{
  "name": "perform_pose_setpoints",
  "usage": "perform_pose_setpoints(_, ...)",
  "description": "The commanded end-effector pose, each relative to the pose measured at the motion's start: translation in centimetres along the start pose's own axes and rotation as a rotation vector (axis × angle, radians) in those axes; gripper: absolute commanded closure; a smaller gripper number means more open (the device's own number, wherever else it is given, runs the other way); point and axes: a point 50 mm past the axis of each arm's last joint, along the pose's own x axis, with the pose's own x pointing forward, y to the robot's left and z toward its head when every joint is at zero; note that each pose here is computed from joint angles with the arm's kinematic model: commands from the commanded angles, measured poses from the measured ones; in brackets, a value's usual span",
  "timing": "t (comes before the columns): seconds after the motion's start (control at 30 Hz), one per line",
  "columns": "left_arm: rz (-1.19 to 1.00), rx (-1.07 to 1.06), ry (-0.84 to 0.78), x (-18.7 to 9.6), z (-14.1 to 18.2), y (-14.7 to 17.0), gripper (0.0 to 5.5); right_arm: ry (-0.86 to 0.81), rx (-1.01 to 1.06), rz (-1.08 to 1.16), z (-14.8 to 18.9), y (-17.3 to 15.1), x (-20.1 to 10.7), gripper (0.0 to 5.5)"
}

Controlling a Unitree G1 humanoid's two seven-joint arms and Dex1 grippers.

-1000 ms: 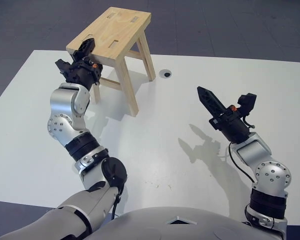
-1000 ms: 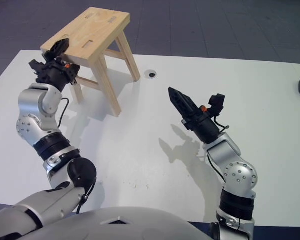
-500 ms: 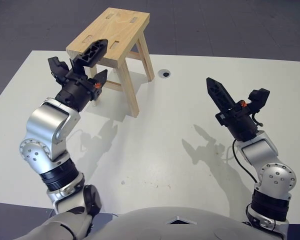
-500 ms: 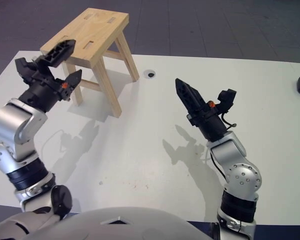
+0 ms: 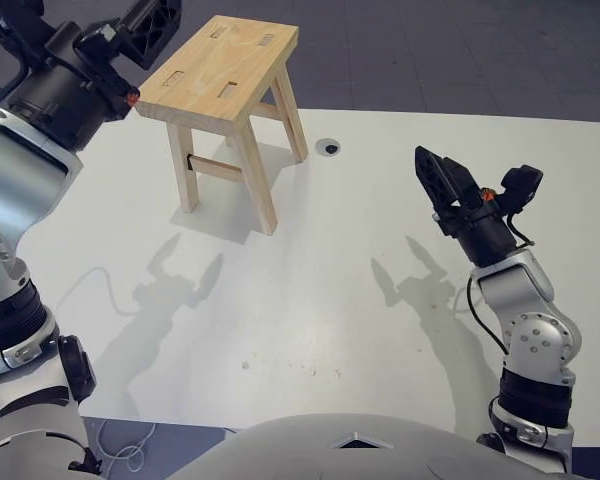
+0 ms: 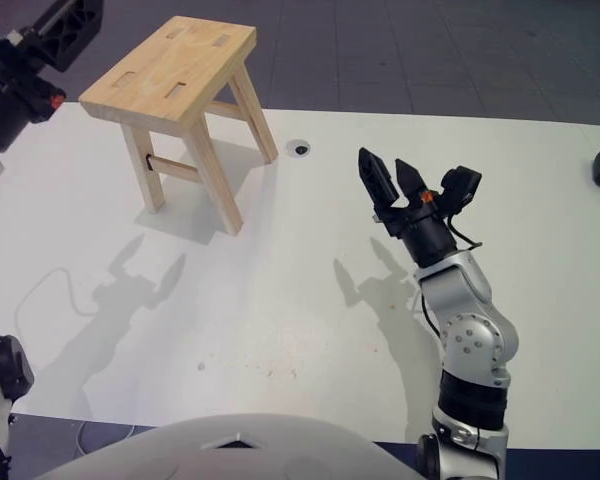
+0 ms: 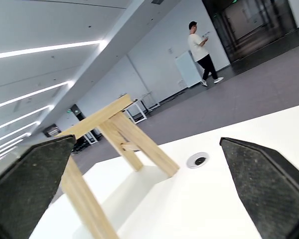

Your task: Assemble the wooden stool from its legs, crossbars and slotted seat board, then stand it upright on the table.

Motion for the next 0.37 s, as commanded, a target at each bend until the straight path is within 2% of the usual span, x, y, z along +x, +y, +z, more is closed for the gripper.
perform_pose_setpoints(0.03, 0.306, 0.312, -0.05, 0.5, -6.3, 4.0, 0.12, -0.011, -0.316, -0.235, -1.2, -1.6, 2.3, 0.1)
perform_pose_setpoints(0.2, 0.383, 0.326, -0.089, 0.6, -8.8, 4.4, 0.12, -0.024, -0.539, -0.317, -2.5, -2.2, 3.2, 0.1)
perform_pose_setpoints(0.37, 0.301, 0.319, -0.111, 1.9, -9.4, 3.8, 0.12, -0.091, -0.582, -0.373, -3.5, -2.1, 3.9, 0.1)
